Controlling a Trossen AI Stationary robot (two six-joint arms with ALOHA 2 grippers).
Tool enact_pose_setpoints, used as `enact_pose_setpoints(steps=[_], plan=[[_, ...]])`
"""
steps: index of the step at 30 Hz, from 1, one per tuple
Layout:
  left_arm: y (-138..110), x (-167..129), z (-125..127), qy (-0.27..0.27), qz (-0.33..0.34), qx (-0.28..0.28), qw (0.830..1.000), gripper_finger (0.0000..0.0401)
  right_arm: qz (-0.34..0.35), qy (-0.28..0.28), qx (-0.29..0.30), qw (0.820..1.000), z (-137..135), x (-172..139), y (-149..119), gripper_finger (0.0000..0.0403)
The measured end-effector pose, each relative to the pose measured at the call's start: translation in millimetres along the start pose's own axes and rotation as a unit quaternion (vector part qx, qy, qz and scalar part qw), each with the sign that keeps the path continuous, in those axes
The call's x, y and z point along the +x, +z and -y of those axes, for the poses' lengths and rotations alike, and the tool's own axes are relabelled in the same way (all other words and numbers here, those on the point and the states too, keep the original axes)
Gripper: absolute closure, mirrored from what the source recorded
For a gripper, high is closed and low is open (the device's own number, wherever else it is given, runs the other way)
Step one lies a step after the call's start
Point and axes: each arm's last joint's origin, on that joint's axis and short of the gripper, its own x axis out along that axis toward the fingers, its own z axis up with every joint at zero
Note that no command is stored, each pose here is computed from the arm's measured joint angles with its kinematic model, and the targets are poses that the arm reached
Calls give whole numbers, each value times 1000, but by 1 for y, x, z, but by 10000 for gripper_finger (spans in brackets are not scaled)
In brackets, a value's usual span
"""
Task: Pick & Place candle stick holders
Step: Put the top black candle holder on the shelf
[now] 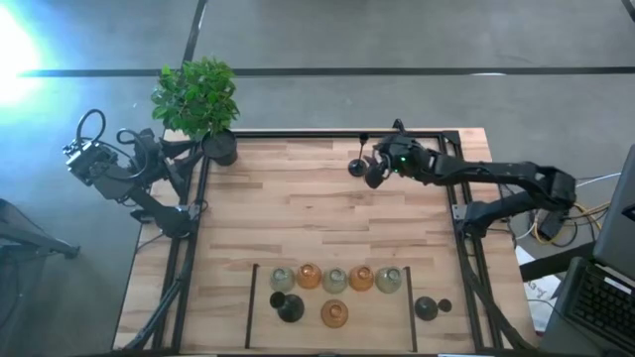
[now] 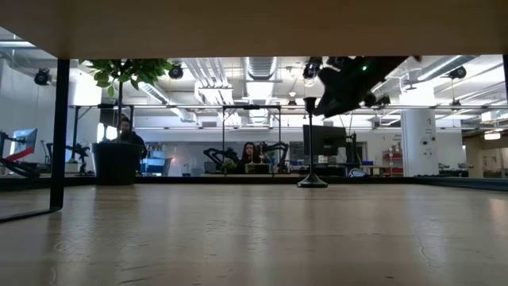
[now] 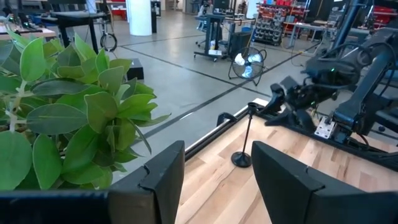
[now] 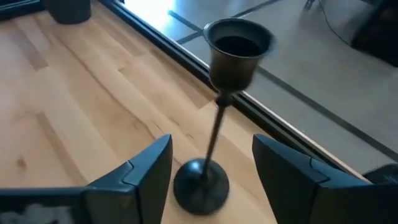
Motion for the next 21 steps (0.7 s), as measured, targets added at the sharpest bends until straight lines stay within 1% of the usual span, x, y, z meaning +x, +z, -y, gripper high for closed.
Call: enact_pose_setpoints(steps=[4,6,9,12,17,21], plan=[[0,0,0,0,0,0,1000,211,4,-2,3,1000,-4,21,-5,185],[0,0,0,0,0,0,1000,211,2,-9,14,1000,-2,30,-8,188],[0,0,0,0,0,0,1000,211,1,-19,34,999,2,41,-11,197],[0,0,0,0,0,1,1000,211,12,-18,41,999,2,47,-11,212],[-1,0,-1,2,-3,10,1000,211,24,-23,46,998,5,50,-9,255],[-3,0,-2,4,-6,19,1000,211,24,-19,36,999,5,49,-9,313]])
